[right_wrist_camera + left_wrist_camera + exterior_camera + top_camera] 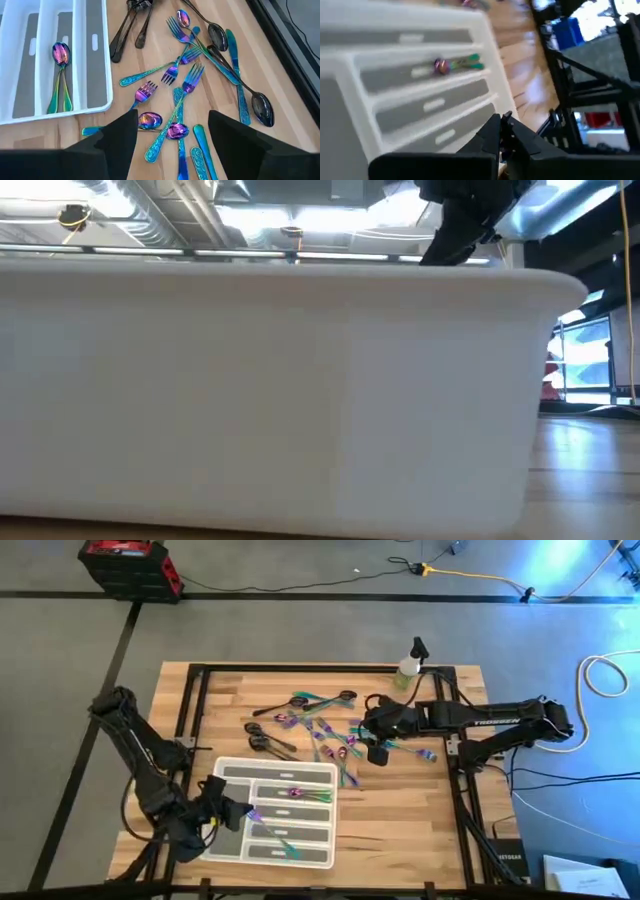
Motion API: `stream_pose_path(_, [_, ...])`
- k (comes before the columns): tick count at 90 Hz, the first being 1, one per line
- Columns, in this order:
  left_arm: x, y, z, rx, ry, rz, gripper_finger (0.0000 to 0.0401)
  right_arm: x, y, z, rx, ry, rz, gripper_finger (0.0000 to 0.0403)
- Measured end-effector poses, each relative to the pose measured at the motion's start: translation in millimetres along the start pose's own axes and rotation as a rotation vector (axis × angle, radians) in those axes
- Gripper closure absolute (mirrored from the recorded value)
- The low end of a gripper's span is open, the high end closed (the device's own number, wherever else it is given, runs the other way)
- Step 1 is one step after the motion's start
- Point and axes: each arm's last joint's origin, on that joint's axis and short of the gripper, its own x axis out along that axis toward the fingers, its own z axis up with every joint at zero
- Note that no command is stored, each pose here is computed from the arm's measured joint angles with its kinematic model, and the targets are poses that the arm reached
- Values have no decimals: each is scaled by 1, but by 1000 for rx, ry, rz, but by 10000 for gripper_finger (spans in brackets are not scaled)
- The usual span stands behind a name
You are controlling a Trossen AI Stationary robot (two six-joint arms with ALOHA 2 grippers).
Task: Sort silverware
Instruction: Put the blue fork into the white silverware tray
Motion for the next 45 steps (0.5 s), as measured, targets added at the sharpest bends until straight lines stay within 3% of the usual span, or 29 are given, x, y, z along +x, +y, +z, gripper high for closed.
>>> stream_pose_path(26, [18, 13, -15, -94, -53, 92, 401, 0, 0, 1, 1, -6, 1, 178])
stream_pose_path(45, [27, 24, -19, 2, -143, 127, 401, 0, 0, 1, 1, -6, 1, 178])
